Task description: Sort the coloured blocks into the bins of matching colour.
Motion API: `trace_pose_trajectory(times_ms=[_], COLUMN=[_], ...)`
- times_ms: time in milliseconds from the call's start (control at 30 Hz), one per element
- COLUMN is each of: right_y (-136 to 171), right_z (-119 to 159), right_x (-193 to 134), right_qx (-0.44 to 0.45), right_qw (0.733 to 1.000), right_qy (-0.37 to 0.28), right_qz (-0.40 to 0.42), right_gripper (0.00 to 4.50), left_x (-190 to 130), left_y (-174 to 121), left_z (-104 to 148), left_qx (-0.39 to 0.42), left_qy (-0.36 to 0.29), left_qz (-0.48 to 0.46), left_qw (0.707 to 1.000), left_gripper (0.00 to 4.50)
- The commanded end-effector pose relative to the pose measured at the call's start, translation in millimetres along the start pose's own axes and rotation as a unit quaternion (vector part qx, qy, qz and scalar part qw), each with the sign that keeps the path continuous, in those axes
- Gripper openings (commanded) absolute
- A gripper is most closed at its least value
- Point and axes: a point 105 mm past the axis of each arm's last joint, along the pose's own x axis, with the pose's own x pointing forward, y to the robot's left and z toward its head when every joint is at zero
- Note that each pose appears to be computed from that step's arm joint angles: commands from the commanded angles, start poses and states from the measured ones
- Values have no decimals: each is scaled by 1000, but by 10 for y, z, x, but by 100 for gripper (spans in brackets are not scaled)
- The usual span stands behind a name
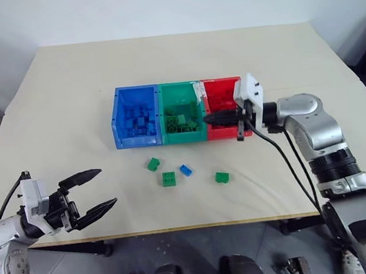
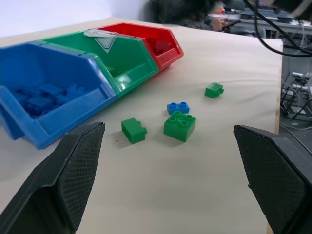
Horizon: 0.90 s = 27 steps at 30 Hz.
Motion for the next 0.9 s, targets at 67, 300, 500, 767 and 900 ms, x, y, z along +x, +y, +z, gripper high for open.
trace_pose_trajectory(times_ms=[67, 300, 500, 767, 900], right_y=[232, 387, 443, 500, 449], right_z=[-144, -374, -508, -654, -747], right_x=[-179, -251, -127, 119, 149], right_qx=[3, 15, 16, 7, -8], right_qw=[998, 997, 996, 993, 991], right_qy=[44, 69, 84, 102, 125], right_qz=[37, 33, 39, 54, 42], right_gripper=[115, 343, 448, 448, 357], left_x=[2, 72, 109, 108, 95], left_y=[-23, 28, 39, 27, 14], left_z=[76, 72, 79, 87, 88], left_qx=[17, 13, 13, 14, 14], left_qy=[-7, -12, -15, -15, -15], left_qz=[-1, -11, -16, -14, -10], left_qw=[1000, 1000, 1000, 1000, 1000], left_gripper=[450, 450, 450, 450, 450])
